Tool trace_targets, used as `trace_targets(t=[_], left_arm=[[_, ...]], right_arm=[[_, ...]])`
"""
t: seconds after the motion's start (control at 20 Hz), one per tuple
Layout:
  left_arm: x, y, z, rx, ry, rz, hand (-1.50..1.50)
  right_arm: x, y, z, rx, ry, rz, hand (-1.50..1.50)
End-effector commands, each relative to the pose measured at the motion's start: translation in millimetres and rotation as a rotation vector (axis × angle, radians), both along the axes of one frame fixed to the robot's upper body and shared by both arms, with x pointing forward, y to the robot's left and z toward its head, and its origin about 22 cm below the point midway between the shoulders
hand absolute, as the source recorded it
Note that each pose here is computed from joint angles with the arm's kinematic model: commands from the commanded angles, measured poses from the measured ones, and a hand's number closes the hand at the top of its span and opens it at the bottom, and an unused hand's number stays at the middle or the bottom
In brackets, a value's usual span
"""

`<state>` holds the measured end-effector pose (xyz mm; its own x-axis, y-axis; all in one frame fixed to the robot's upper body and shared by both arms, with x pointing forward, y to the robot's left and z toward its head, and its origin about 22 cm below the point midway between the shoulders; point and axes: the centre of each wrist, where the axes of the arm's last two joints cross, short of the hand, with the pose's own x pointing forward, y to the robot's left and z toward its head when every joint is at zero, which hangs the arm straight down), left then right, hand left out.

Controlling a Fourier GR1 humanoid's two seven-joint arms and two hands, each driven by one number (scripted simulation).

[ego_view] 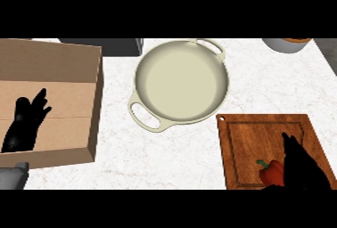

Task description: Pick the bell pepper from the cutting board and place it in the pot

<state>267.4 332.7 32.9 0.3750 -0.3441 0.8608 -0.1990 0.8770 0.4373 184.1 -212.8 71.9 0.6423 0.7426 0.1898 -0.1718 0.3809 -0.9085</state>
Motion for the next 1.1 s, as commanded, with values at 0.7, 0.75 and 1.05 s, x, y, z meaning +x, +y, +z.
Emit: trace_targets(t=[0.7,0.75,1.05], left_arm=[[-5.7,2.8,-12.4,0.006,0.05,0.008,0.0],[-8.5,-14.0,-7.0,-0.023,0.047,-0.005,0.0],[7.0,3.1,-3.8,0.009,0.031,0.006,0.0]], right_arm=[[25.3,-15.4,-52.3,0.016,0.111,-0.082,-1.5],[23.6,-4.5,-48.7,0.025,0.101,-0.091,-1.5],[10.1,-7.7,-56.7,-0.001,0.042,-0.025,1.5]])
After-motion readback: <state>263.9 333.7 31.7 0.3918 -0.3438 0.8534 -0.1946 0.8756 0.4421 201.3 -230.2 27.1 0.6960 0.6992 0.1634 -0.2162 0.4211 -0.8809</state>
